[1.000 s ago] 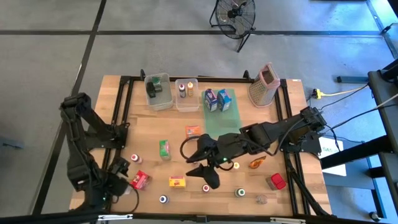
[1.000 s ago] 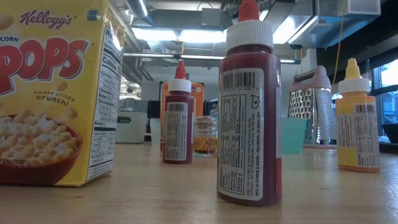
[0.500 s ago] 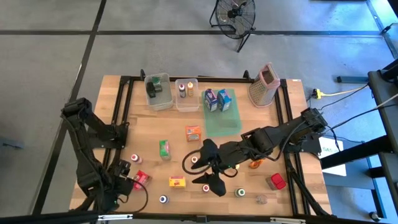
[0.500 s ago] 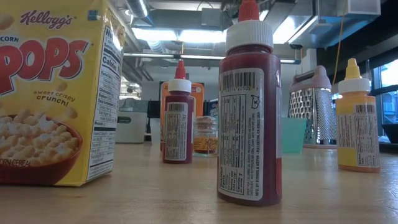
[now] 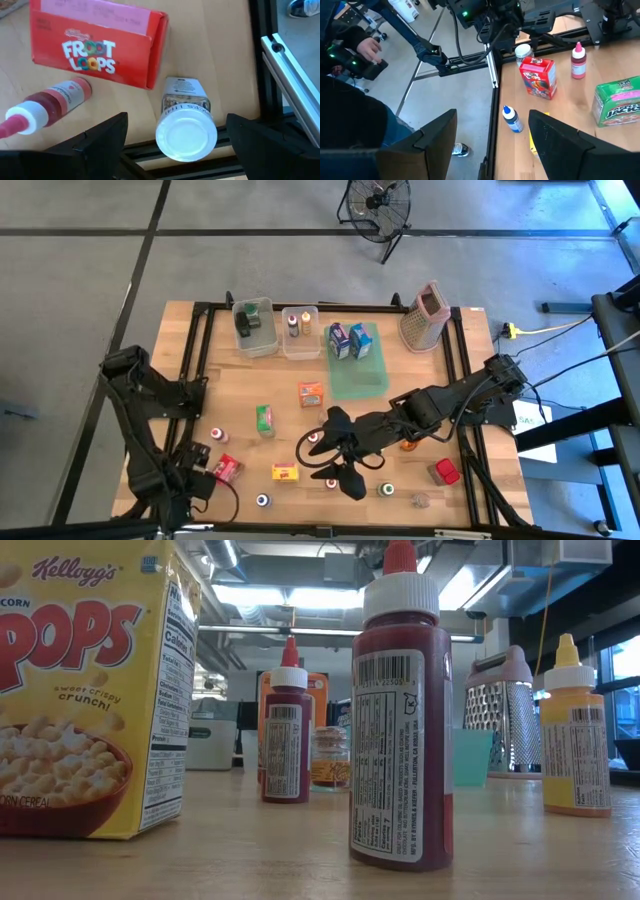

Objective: Pick & Place Kitchen Items
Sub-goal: Put the white spice bottle into the gray bin

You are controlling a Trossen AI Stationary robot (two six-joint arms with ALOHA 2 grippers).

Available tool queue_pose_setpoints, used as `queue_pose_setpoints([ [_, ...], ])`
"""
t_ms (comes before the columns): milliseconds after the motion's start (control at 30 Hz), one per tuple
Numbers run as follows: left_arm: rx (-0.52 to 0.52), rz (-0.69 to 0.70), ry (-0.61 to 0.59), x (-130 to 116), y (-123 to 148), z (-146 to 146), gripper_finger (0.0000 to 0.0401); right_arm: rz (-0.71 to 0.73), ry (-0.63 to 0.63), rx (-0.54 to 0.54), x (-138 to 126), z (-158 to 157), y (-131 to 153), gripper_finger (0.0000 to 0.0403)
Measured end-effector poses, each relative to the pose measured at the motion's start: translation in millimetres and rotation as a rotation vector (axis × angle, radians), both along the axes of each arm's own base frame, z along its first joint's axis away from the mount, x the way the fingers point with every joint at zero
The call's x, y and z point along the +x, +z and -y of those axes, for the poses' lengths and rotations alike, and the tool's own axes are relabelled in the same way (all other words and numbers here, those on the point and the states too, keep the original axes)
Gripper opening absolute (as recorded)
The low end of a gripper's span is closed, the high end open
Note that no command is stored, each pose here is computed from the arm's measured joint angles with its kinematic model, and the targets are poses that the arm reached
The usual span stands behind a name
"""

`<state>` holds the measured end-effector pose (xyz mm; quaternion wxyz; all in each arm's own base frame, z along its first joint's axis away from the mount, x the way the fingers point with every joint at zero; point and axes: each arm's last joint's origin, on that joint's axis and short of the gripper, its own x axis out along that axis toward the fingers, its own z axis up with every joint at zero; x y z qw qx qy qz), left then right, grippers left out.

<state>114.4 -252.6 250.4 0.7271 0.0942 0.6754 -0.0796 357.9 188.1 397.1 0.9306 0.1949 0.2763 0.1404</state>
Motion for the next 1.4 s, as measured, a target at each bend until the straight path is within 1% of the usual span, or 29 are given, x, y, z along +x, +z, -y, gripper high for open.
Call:
queue_pose_setpoints([
  [167,-0.002,-0.006,-0.014,-7.6,-0.2,3.4,0.0333,0.0,-0.013,0.011,0.3,0.2,0.4,0.025],
  [333,0.007,0.02,-0.017,-12.8,-0.6,5.4,0.0333,0.008,-0.066,0.008,1.0,1.5,0.8,0.025],
  [400,0.018,0.011,-0.001,-13.4,-6.0,3.5,0.0333,0.006,-0.072,0.014,1.1,1.6,0.8,0.025],
  [467,0.027,-0.031,0.01,-15.6,-16.5,0.3,0.0333,0.006,-0.073,0.014,1.1,1.6,0.8,0.025],
  [533,0.001,-0.068,0.009,-17.2,-28.9,0.0,0.0333,0.002,-0.078,0.022,1.1,1.6,0.8,0.025],
  [600,-0.034,-0.071,0.008,-17.4,-38.6,1.0,0.0333,-0.001,-0.083,0.031,1.1,1.6,0.8,0.025],
  [700,-0.066,-0.033,0.013,-15.7,-44.8,3.1,0.0333,-0.006,-0.089,0.042,1.1,1.6,0.8,0.025],
  [800,-0.056,0.002,0.018,-14.7,-45.1,2.9,0.0333,-0.007,-0.09,0.044,1.1,1.6,0.8,0.025],
  [967,-0.041,0.001,-0.006,-15.5,-49.6,0.3,0.0333,0.001,-0.09,0.048,1.4,1.4,1.5,0.025],
  [1100,-0.064,0.023,-0.002,-14.8,-55.0,1.2,0.0333,0.002,-0.092,0.048,1.5,1.5,1.6,0.025],
  [1200,-0.051,0.055,-0.008,-13.9,-54.9,0.8,0.0333,0.002,-0.092,0.048,1.4,1.5,1.7,0.025],
  [1400,-0.046,0.055,-0.008,-14.0,-54.9,0.4,0.0326,0.002,-0.092,0.048,1.4,1.5,1.7,0.025],
])
